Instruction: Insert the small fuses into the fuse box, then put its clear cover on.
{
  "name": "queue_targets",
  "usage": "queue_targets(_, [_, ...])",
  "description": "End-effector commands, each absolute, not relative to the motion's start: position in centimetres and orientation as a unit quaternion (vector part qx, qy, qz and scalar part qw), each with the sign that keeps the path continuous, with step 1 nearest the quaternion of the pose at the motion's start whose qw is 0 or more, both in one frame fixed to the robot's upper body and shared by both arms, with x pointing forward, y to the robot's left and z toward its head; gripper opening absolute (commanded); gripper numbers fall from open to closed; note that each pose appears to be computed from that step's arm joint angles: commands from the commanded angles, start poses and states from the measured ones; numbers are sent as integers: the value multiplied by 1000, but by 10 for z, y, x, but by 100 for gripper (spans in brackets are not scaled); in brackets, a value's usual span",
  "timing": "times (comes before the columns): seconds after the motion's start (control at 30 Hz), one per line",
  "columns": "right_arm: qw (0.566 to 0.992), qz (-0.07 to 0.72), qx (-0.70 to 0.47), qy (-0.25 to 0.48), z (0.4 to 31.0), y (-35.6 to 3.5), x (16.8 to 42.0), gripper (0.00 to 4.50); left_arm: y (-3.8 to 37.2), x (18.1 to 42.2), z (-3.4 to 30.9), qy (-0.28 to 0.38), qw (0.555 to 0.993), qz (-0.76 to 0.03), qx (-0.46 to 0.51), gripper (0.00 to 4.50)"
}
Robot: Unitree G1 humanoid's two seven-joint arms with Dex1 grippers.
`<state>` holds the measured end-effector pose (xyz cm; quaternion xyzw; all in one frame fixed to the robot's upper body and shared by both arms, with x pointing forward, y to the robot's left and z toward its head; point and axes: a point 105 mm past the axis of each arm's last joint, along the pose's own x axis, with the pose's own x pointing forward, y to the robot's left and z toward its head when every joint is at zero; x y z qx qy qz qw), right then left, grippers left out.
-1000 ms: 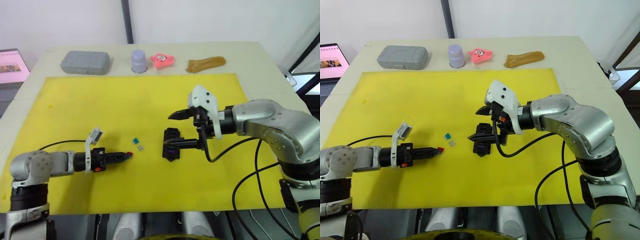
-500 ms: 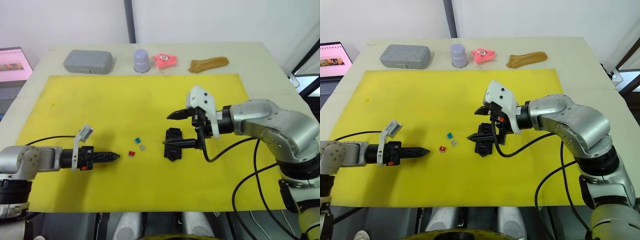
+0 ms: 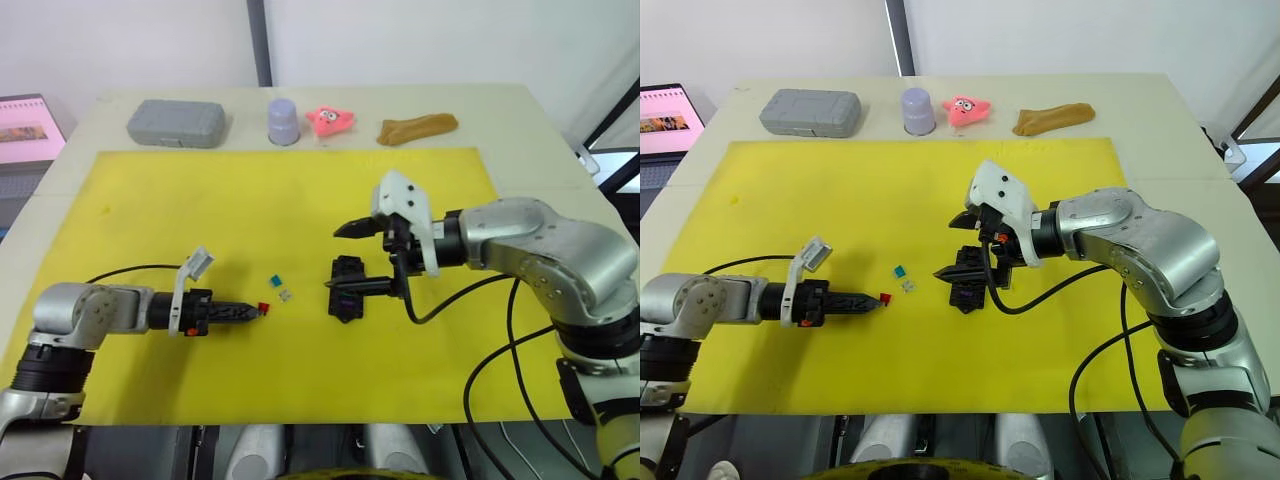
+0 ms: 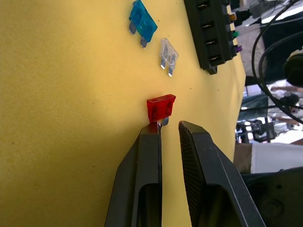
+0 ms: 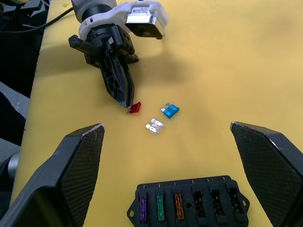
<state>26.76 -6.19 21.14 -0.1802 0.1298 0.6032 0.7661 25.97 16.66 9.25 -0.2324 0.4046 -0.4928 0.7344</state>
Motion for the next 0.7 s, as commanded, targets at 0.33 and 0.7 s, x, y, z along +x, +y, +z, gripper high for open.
queue_targets(0.33, [767,603,-198,97,224,-60,264,450,177,254,84,410,746,-456,-259,67])
queue_targets(0.7, [763,608,-200,94,225,-59,264,450,165,242,80,405,742,-454,-282,67])
